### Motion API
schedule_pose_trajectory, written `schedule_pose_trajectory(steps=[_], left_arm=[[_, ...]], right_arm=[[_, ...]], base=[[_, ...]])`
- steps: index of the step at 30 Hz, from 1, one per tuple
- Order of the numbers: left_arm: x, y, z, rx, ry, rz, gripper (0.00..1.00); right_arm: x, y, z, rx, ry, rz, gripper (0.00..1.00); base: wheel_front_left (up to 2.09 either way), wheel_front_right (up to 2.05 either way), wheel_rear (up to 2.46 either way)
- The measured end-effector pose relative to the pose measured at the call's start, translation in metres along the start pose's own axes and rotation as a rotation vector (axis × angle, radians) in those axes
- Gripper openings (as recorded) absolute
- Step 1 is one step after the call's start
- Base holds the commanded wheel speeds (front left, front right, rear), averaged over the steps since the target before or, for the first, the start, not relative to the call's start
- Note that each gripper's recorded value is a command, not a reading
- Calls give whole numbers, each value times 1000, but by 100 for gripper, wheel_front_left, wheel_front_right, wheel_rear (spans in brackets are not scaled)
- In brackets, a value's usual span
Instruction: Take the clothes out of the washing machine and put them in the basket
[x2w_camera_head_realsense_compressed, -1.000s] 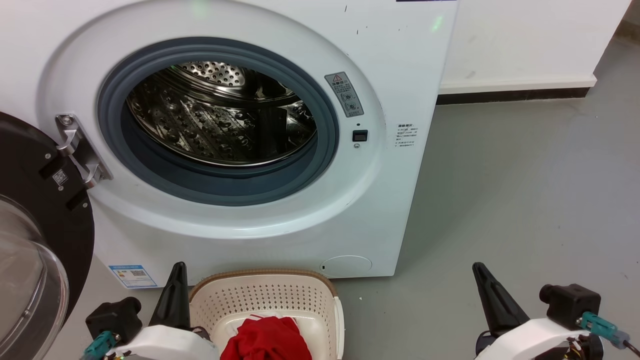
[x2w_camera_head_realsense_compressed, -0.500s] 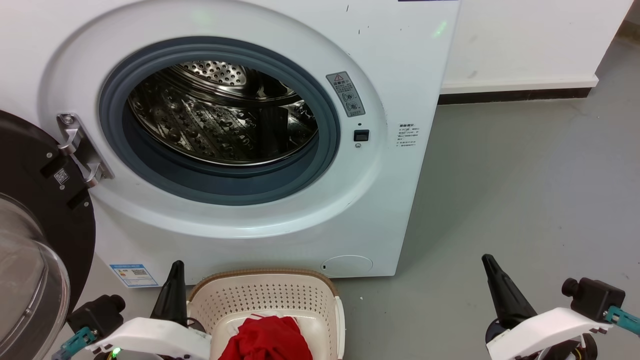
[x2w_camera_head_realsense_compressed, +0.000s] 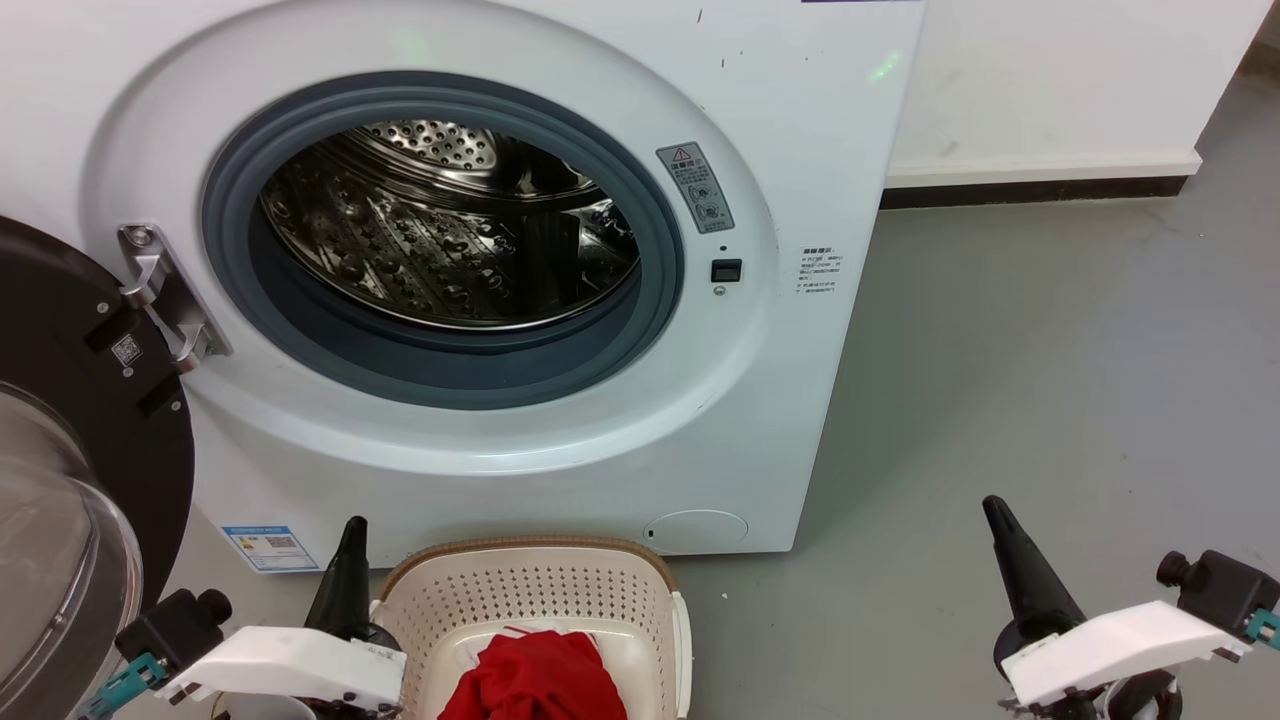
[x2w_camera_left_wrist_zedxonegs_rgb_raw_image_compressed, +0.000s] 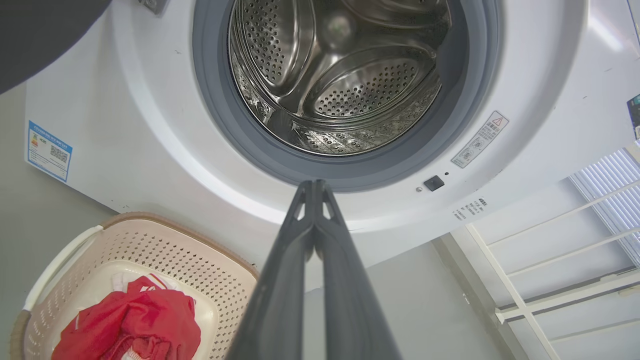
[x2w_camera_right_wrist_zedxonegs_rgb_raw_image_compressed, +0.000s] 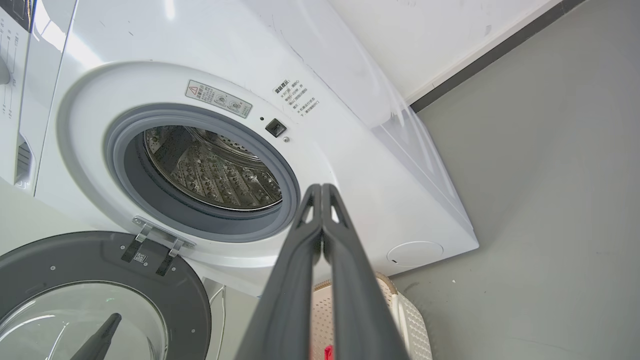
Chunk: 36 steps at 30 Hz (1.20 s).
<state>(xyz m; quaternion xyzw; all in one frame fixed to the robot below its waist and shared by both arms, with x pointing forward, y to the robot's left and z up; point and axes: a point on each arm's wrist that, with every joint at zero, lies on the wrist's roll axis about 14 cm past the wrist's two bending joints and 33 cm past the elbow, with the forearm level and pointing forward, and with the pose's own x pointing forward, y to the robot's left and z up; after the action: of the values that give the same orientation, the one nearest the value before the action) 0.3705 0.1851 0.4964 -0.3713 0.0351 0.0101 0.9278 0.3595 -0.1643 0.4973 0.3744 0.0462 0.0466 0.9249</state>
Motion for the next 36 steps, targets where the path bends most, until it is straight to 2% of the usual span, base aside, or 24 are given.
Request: schedule_pose_trajectory(steps=[36], left_arm=[[9,4,4,-443,3,-10,0]], right_arm=[[12,-13,17,435,-65,-21,0]], base=[[0,0,0]])
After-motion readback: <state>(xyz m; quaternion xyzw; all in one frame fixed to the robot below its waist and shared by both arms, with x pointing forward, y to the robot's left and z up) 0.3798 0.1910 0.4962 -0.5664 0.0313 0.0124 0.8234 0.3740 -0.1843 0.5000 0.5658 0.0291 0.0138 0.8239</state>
